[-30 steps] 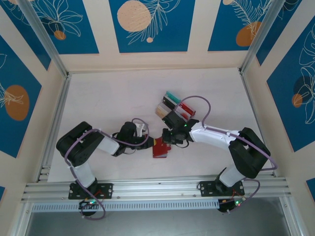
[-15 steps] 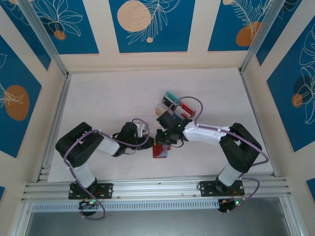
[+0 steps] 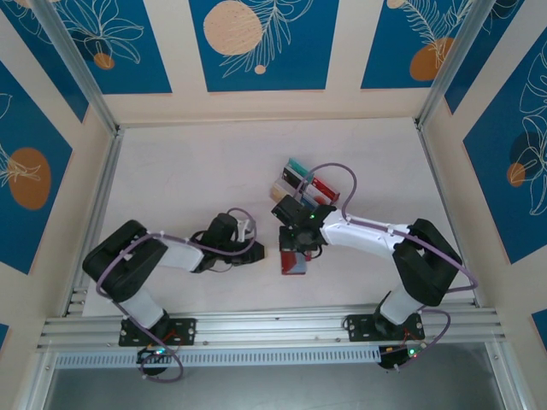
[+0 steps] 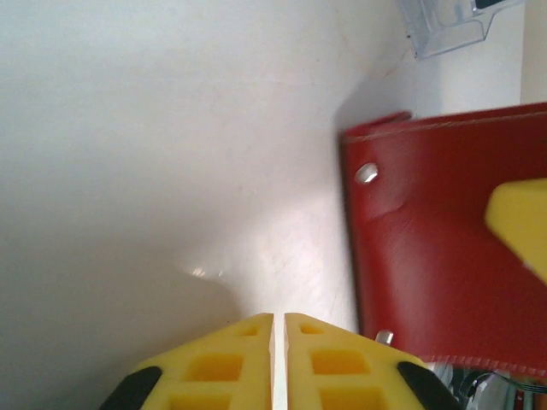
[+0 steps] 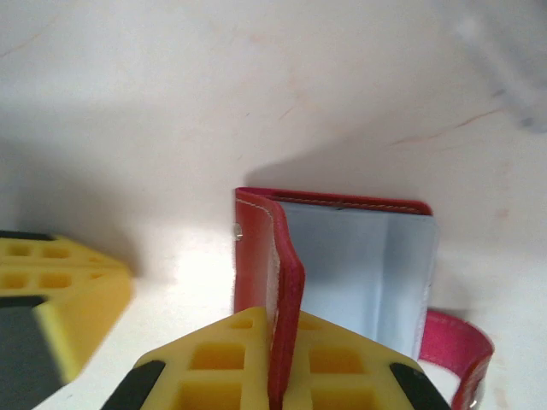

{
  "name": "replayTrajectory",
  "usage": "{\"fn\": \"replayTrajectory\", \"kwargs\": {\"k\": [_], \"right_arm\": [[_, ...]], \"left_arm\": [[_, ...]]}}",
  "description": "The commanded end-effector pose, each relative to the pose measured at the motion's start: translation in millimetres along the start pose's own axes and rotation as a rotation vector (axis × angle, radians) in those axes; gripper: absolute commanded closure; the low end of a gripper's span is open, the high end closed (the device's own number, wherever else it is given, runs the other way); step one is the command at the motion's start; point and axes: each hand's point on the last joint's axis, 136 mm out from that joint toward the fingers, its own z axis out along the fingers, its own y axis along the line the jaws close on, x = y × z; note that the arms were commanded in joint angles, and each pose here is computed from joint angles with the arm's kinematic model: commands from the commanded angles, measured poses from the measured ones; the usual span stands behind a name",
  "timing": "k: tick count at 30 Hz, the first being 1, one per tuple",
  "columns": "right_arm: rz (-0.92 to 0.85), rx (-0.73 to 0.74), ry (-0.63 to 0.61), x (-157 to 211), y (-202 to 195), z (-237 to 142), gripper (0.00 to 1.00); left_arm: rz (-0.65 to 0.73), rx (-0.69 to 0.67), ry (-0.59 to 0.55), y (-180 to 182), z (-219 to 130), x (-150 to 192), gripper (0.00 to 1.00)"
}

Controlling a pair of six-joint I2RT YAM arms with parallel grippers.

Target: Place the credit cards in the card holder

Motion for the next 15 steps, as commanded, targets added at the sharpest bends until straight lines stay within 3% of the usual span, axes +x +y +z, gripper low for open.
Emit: {"fn": "replayTrajectory", "kwargs": {"k": [1, 7, 11, 15], "right_arm": [[-0.106, 0.218, -0.067, -6.2, -16.1, -19.3, 1.0], [-0.219, 0.315, -0.037, -0.2, 10.5, -1.5, 0.95], [-0.288, 0.338, -0.022, 3.2, 30.0, 9.0, 0.84], [-0.331, 0.231, 0.017, 12.3, 53.1, 17.1, 0.76]], "left_arm": [[-0.01, -0.105, 0.041, 14.7, -17.2, 6.1, 0.84], [-0.042, -0.215, -0.001, 33.8, -43.7, 0.2, 0.84], [-0.066, -0.258, -0.012, 44.5, -53.4, 0.4, 0.84], [-0.084, -0.255, -0.015, 48.5, -56.7, 0.7, 0.83]]}}
